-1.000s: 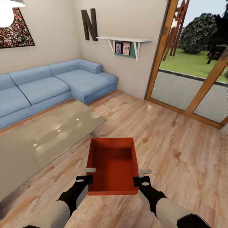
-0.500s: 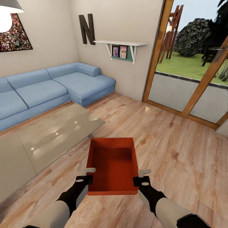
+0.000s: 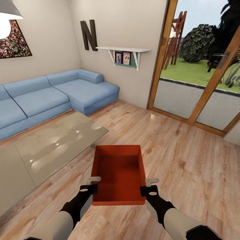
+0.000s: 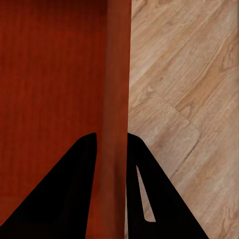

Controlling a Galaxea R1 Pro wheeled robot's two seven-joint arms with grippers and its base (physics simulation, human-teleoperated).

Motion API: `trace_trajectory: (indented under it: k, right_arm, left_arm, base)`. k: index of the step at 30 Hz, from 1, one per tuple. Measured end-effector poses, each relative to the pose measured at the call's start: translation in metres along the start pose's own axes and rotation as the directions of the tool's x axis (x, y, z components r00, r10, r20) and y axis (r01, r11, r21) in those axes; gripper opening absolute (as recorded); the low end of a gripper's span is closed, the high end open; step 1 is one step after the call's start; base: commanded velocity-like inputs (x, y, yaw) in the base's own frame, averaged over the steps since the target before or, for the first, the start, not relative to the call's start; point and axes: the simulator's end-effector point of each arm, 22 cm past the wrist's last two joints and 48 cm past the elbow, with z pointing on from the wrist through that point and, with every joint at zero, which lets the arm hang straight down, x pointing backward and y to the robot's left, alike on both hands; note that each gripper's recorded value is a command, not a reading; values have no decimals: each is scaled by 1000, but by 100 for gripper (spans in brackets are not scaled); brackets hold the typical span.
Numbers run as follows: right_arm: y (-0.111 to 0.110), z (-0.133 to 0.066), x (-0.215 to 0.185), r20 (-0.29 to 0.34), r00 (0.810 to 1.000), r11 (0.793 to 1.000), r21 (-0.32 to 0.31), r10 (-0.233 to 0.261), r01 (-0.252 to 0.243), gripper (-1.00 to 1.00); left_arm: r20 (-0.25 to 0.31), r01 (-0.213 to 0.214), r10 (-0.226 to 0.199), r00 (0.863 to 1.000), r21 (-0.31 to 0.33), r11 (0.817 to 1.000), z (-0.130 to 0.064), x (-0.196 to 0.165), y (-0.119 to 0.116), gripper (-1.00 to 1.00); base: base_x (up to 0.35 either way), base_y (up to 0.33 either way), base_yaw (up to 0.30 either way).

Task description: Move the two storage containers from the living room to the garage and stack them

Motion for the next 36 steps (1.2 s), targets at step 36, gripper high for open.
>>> trace_trajectory:
  k: [36]
  right_arm:
    - [-4, -13, -25, 47, 999, 1000, 4, 4, -4, -100]
  left_arm:
    - [47, 5, -5, 999, 2, 1000, -14, -24, 0, -100]
  base:
    - [0, 0, -18]
